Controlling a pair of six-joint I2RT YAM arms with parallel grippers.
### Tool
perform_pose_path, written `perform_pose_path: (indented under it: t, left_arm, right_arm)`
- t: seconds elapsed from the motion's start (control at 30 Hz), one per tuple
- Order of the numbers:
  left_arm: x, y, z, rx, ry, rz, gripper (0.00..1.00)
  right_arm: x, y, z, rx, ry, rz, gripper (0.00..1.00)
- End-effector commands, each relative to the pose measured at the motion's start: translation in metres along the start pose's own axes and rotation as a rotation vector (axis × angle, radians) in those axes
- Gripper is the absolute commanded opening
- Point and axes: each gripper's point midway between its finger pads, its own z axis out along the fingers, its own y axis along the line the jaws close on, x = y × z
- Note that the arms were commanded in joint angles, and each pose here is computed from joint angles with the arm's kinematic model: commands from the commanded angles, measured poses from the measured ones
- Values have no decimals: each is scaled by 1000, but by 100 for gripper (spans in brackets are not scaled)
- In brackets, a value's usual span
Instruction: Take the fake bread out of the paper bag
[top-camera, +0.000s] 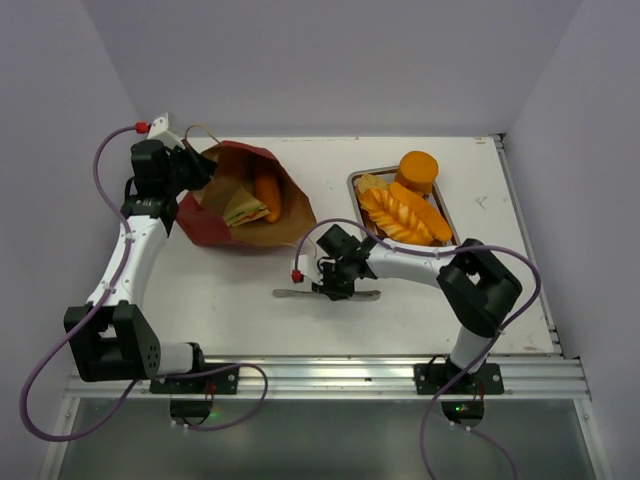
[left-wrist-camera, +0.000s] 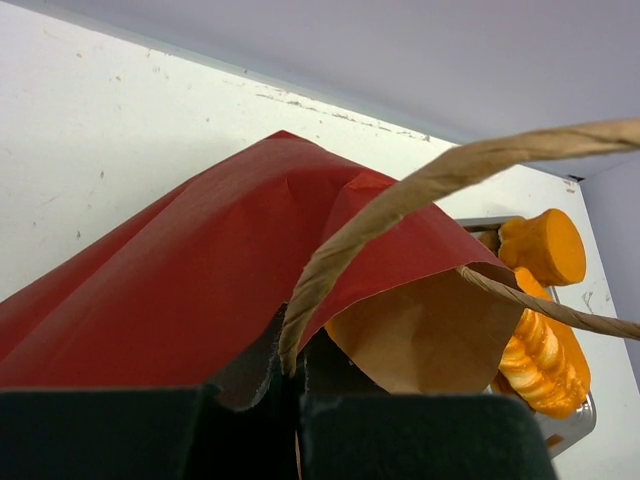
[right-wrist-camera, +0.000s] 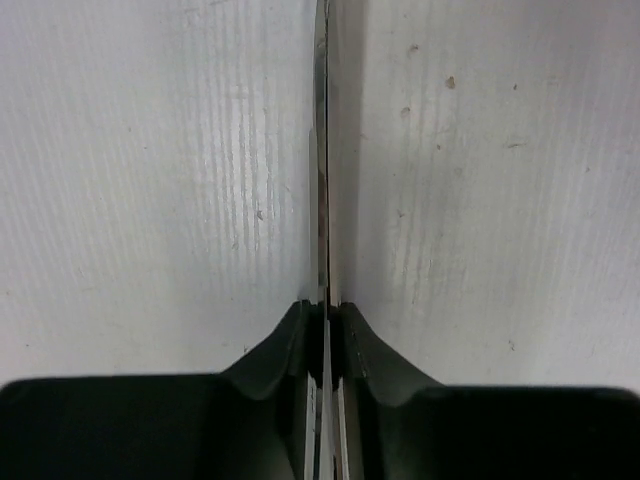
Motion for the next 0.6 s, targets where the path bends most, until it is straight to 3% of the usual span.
perform_pose_path:
  t: [0.0,0.07,0.17,0.33,0.47,0.57]
  left_arm:
    - [-14,-4,-11,11,-46,19,0]
    - [-14,-5,-11,12,-45,20,0]
    - [-15,-5,-11,12,-45,22,0]
    - [-18,-5,-12,8,-48,28,0]
    - [-16,-5,-12,11,-44,30,0]
    - [-13,-4,-11,17,-35,38,0]
  right_arm:
    - [9,9,-6,-36,31,17,8]
    - [0,11,-20,-34,-11,-4,0]
    - [-13,26,-46,-92,-71,-68,0]
    - [-45,45,-128,-93,-190,-166,0]
    - [-74,37,-188,12,-258,-174,0]
    - [-87,11,-215,157,-259,-128,7]
